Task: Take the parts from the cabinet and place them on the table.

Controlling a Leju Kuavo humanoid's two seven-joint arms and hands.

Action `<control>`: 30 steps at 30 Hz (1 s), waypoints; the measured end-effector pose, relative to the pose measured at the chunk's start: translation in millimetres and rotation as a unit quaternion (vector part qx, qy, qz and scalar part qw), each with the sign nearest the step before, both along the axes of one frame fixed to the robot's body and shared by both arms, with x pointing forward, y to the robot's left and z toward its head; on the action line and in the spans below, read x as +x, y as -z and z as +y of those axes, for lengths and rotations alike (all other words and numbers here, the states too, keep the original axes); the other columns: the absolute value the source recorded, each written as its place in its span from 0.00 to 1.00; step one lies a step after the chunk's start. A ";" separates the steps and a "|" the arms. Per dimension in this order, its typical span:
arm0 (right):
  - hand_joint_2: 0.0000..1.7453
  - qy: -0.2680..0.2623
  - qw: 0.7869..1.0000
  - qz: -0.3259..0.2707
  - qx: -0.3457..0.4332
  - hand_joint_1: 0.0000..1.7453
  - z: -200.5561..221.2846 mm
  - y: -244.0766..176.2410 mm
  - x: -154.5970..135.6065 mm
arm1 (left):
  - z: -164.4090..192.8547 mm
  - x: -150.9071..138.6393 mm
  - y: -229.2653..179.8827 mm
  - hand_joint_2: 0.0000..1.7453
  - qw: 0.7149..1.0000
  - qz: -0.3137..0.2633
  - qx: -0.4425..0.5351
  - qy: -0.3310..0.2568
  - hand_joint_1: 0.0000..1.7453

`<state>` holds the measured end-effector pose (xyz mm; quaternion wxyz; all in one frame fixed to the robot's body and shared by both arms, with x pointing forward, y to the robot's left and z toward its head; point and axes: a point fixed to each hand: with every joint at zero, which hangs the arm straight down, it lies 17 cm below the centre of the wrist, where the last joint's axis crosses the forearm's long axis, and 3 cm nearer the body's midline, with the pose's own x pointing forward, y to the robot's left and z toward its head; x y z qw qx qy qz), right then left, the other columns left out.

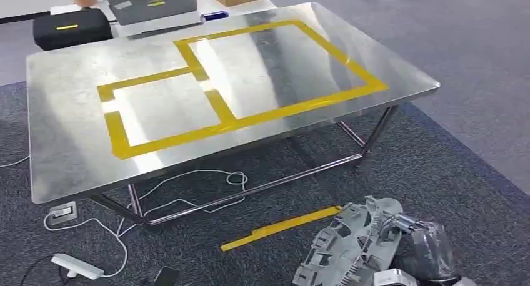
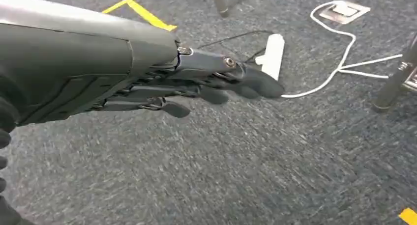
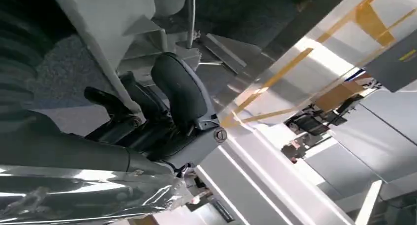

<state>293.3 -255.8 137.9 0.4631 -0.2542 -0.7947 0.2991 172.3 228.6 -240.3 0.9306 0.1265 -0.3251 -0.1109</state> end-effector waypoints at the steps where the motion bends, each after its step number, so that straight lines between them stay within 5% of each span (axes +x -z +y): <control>1: 1.00 -0.001 1.000 0.002 0.000 1.00 0.8 1.7 -0.2 | -0.7 -1.1 0.2 1.00 1.000 0.001 0.000 0.000 0.00; 30: 1.00 -0.003 1.000 0.002 0.005 1.00 5.1 2.0 2.1 | 5.2 4.3 -1.2 1.00 1.000 -0.001 0.014 -0.006 0.00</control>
